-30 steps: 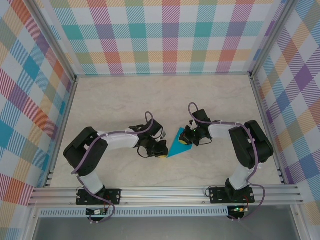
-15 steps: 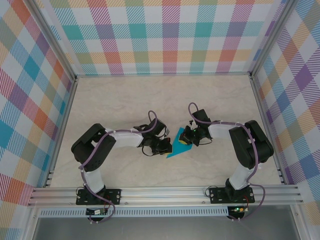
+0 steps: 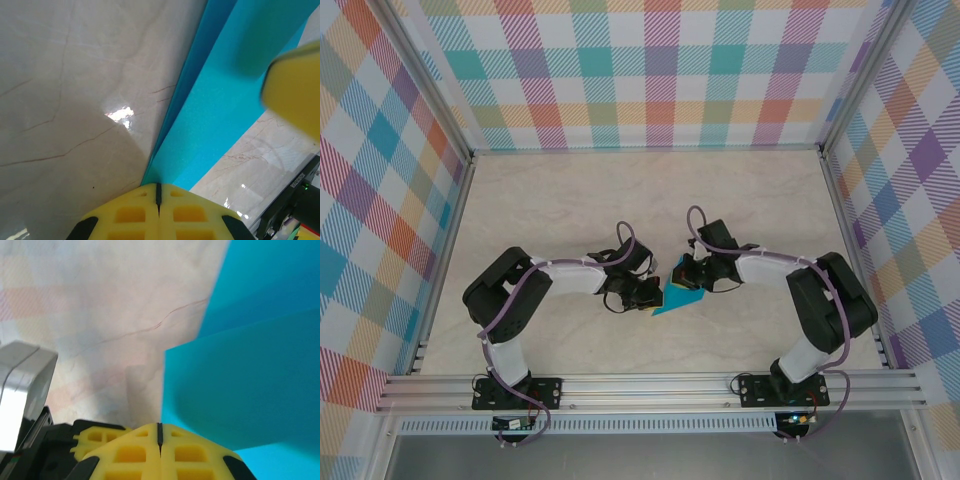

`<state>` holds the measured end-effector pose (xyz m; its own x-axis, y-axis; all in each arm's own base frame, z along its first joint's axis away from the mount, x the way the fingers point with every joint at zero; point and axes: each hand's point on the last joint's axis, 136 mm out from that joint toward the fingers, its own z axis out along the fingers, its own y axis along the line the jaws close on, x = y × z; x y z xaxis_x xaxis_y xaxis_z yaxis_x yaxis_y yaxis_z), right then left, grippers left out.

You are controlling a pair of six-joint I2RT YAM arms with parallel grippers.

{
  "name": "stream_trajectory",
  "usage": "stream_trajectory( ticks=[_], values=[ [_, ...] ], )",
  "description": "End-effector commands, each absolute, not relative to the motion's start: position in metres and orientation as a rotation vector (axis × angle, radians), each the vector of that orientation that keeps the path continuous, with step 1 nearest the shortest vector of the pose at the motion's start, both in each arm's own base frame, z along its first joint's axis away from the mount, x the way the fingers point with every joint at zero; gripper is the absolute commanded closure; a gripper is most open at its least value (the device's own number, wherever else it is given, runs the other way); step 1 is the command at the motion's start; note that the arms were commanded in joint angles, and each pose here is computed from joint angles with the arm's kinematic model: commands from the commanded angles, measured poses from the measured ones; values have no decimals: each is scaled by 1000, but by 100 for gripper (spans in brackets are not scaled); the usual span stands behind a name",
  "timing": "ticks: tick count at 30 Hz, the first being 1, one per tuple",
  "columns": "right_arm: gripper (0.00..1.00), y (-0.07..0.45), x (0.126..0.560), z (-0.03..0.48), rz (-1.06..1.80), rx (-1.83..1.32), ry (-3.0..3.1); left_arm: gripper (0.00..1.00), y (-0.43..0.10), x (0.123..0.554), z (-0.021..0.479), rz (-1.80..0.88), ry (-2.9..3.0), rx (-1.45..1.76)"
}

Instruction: Fold a paper plane with a square sheet of paper (pick it up from the middle)

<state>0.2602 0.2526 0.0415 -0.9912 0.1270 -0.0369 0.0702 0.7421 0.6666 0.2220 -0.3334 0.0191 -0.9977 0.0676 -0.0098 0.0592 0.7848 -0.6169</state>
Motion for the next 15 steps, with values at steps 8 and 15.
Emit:
stream_trajectory(
  ticks=[8,15],
  values=[
    [100,268,238,24,1095,89,2920,100,-311,205,-9,812,-2960,-93],
    [100,257,231,5,1018,152,2972,100,-308,204,-10,789,-2967,-82]
  ],
)
